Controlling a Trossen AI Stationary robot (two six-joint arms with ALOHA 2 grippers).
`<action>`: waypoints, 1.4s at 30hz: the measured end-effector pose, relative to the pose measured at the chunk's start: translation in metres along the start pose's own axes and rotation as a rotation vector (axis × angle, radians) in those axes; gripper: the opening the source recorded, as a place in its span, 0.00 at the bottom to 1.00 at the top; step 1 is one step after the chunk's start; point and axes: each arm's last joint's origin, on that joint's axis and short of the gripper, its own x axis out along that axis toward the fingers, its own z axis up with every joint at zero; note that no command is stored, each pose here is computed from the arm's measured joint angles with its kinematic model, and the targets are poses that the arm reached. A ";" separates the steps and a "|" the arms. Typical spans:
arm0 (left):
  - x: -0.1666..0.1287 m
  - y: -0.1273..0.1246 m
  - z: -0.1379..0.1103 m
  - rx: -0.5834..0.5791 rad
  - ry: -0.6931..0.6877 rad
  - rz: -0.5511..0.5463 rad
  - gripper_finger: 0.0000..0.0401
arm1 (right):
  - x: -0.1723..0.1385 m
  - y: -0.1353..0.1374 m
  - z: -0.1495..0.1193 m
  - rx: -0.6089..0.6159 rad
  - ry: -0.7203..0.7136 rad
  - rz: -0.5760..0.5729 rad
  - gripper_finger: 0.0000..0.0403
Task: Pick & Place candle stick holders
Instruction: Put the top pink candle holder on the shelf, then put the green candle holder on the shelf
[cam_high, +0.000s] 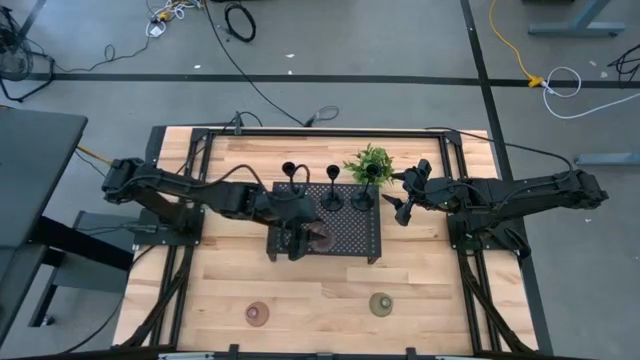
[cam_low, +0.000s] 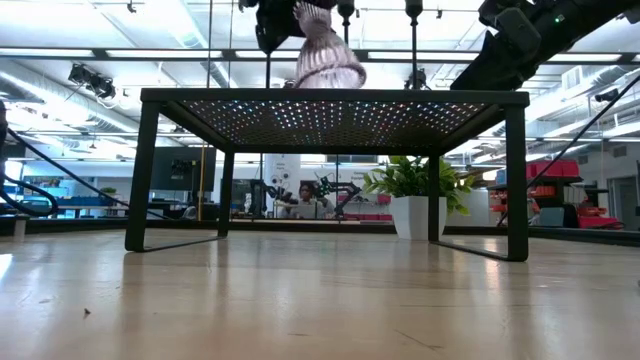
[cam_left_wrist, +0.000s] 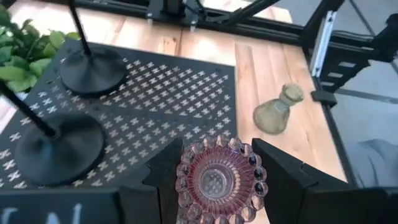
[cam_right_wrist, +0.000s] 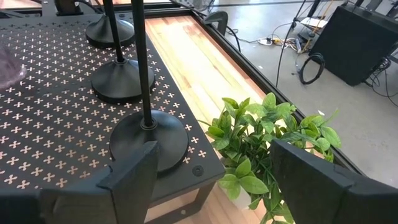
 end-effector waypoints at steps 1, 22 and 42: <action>0.001 0.001 -0.001 0.001 0.007 0.004 0.43 | 0.000 0.000 0.000 -0.001 0.000 0.000 0.76; 0.024 0.011 -0.004 -0.015 0.020 -0.023 0.62 | 0.000 0.000 0.001 -0.003 -0.006 -0.001 0.76; 0.022 0.005 0.011 0.008 -0.128 -0.122 0.63 | 0.000 0.002 0.000 -0.002 0.004 0.060 0.76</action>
